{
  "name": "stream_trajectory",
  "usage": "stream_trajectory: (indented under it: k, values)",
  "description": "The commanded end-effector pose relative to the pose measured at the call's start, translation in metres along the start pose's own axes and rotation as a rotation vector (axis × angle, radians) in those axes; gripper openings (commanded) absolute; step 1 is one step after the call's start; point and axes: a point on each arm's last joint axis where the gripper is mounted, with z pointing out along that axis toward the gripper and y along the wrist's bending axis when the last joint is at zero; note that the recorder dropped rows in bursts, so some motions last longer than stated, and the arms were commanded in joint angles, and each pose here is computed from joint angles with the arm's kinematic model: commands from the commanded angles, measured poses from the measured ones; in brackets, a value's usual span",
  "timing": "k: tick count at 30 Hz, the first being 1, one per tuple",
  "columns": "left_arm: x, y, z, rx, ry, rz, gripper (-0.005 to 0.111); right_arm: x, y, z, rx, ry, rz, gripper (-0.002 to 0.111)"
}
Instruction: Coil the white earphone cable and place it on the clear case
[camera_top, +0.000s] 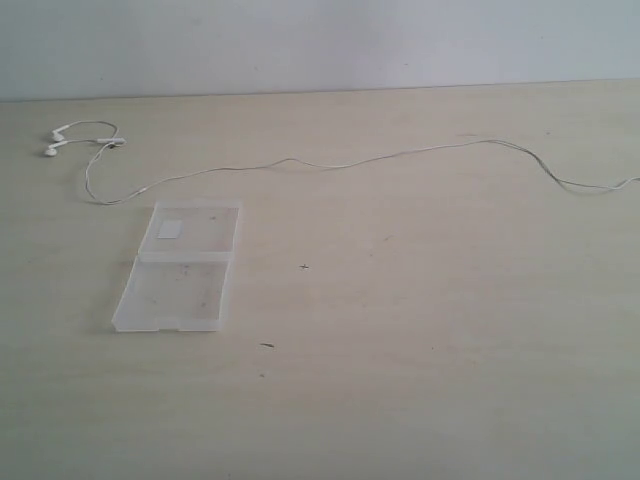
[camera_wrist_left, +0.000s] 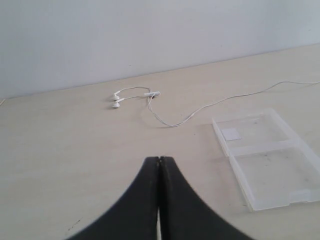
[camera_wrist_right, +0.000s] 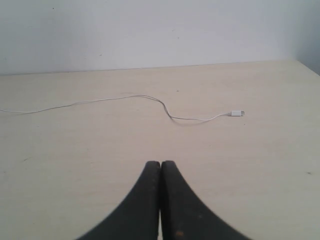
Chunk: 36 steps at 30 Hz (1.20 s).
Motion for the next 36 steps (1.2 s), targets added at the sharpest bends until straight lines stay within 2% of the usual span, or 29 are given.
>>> stream_trajectory:
  k: [1, 7, 10, 13, 18, 24, 29, 36]
  values:
    - [0.0, 0.0, 0.0, 0.0, -0.008, -0.006, 0.0, 0.0, 0.0, 0.0, 0.006, -0.015, -0.009, 0.0]
    - [0.0, 0.0, 0.0, 0.0, -0.008, -0.006, 0.0, 0.0, 0.0, 0.0, 0.006, -0.015, -0.009, 0.0]
    - [-0.004, -0.001, 0.0, 0.007, -0.056, 0.012, 0.0, 0.0, 0.0, 0.0, 0.006, -0.015, -0.009, 0.0]
    - [-0.017, -0.005, -0.002, 0.052, -0.197, -0.02, 0.0, 0.0, 0.0, 0.0, 0.006, -0.015, -0.009, 0.0]
    - [-0.04, -0.009, -0.01, 0.142, -0.455, -0.152, 0.0, 0.0, 0.0, 0.0, 0.006, -0.015, -0.009, 0.0]
    - [-0.056, -0.012, -0.021, 0.268, -0.638, -0.363, 0.0, 0.0, 0.0, 0.0, 0.006, -0.015, -0.009, 0.0]
    - [-0.068, -0.014, -0.033, 0.35, -0.815, -0.384, 0.0, 0.0, 0.0, 0.0, 0.006, -0.015, -0.009, 0.0]
    - [-0.084, -0.022, -0.065, 0.576, -1.147, -0.362, 0.0, 0.0, 0.0, 0.0, 0.006, -0.015, -0.009, 0.0]
